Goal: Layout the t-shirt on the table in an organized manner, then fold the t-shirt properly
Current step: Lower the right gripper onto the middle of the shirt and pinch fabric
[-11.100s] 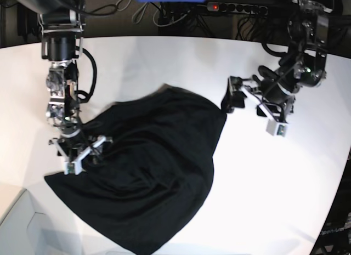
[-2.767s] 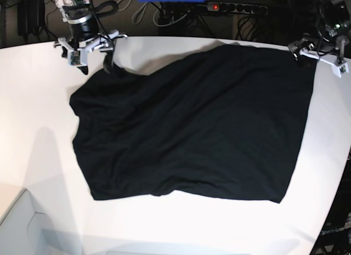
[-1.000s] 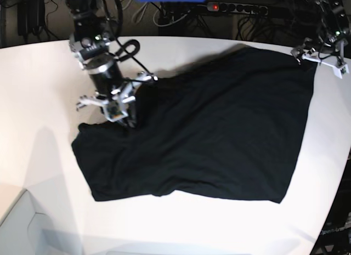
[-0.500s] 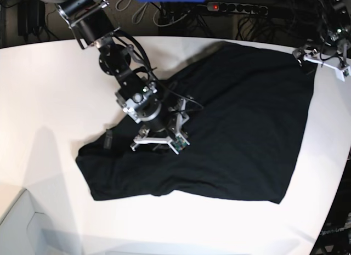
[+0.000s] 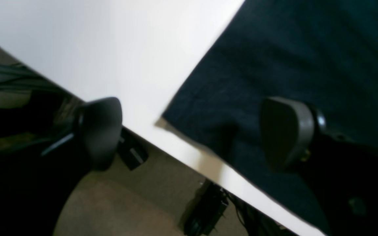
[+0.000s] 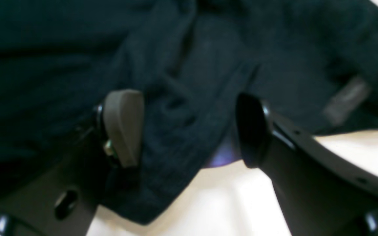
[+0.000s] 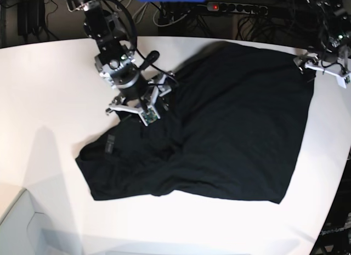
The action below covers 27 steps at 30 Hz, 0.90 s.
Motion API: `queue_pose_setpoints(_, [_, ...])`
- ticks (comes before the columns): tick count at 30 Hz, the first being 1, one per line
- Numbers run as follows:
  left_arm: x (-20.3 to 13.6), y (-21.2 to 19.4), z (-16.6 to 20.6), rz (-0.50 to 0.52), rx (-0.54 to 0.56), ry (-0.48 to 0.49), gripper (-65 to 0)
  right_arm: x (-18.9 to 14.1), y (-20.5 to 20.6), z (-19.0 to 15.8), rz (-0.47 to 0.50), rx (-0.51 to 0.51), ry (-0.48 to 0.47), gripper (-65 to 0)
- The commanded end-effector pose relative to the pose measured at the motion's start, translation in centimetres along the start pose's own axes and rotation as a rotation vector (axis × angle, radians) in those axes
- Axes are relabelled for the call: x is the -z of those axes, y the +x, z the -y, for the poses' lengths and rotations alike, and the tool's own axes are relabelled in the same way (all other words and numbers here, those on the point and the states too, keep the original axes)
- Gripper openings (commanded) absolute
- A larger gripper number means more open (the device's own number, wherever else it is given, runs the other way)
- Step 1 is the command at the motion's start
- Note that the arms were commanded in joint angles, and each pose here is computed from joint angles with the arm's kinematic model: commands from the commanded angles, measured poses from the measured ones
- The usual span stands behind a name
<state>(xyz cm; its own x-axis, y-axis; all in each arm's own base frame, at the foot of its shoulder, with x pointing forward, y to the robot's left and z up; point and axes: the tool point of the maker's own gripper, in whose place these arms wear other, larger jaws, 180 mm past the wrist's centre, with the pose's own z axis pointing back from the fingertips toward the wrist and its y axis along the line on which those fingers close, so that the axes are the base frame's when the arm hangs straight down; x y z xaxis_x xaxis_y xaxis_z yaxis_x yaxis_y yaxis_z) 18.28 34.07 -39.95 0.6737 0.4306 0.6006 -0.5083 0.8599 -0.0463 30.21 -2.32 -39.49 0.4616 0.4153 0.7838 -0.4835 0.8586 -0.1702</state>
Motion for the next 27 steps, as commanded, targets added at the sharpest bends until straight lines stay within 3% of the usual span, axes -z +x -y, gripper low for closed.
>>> queue_pose_setpoints(1, [-0.2, 1.9, 0.2, 0.055, 0.007, -0.007, 0.0, 0.0, 1.3, 0.2, 0.058, 0.005, -0.004, -20.5])
queue_pose_setpoints(13, [-0.3, 2.0, 0.2, 0.06, 0.0, -0.006, 0.0, -0.5, 6.3, 2.2, 0.206, -0.023, -0.043, -20.5])
queue_pose_setpoints(22, [-0.2, 1.9, 0.2, 0.057, -0.002, -0.006, 0.0, 4.0, 4.5, 4.2, 0.104, -0.038, -0.053, -20.5])
queue_pose_setpoints(27, [-0.2, 1.8, 0.4, 0.057, -0.002, -0.01, 0.0, 4.9, 3.5, 6.0, 0.067, -0.02, -0.084, -20.5])
